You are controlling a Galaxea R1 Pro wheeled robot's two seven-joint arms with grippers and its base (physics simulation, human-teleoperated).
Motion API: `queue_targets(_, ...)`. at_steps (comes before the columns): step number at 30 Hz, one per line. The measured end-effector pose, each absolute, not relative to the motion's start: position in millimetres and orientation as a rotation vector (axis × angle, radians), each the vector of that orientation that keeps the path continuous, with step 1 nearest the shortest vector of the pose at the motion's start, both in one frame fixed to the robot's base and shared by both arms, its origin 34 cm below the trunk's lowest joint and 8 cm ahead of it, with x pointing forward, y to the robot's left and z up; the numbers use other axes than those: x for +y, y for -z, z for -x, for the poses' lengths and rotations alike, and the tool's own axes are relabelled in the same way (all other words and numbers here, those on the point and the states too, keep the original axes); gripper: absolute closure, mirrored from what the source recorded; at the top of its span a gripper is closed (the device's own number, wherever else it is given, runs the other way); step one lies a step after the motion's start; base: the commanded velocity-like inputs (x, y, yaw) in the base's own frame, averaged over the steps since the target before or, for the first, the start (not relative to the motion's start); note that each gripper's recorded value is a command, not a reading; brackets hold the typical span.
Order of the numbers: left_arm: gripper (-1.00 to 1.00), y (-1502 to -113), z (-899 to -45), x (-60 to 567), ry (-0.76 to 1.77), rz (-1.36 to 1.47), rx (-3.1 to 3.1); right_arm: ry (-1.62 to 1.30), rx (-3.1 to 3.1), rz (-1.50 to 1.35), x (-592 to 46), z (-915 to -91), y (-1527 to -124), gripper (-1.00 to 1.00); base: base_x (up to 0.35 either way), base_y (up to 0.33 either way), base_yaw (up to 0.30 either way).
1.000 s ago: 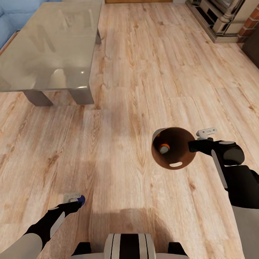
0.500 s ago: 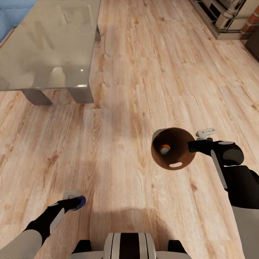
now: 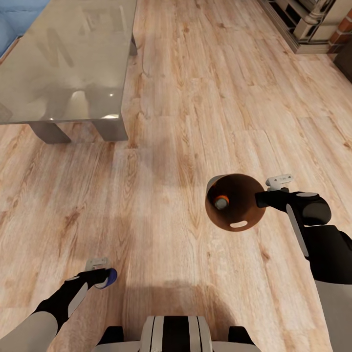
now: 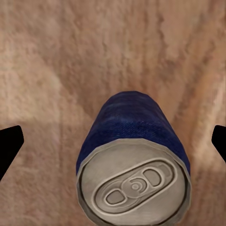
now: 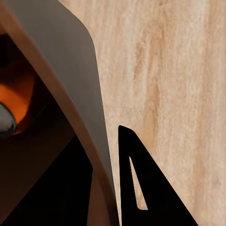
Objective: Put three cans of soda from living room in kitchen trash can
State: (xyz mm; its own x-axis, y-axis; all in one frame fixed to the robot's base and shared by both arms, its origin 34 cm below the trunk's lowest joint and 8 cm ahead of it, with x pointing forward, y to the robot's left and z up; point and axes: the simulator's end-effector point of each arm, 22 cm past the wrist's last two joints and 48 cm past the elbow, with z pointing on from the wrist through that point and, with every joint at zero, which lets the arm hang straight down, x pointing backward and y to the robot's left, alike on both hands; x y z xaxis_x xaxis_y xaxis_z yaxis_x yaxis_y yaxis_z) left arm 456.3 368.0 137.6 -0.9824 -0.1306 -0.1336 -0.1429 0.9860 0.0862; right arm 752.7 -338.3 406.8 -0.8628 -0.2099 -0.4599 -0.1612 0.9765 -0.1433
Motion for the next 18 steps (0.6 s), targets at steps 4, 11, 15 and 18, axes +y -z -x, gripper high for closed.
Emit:
queue_targets(4, -1.00, -128.4, -453.0, 366.3, -0.142, 0.206, 3.006, 0.140, 2.632, 0.264, -338.8, -750.8, -398.2, 1.00, 0.000, 0.000, 0.000)
queue_targets(11, -1.00, -116.7, -449.7, 362.5, -0.138, 0.193, 3.009, 0.144, 2.631, 0.263, -339.9, -748.6, -387.7, 1.00, 0.000, 0.000, 0.000)
queue_targets(15, -1.00, -116.9, -450.6, 361.9, -0.137, 0.191, 3.007, 0.138, 2.632, 0.261, -338.8, -748.5, -387.5, 1.00, 0.000, 0.000, 0.000)
queue_targets(18, -1.00, -117.1, -451.5, 361.6, -0.135, 0.190, 3.005, 0.141, 2.632, 0.262, -339.4, -748.2, -387.4, 1.00, 0.000, 0.000, 0.000)
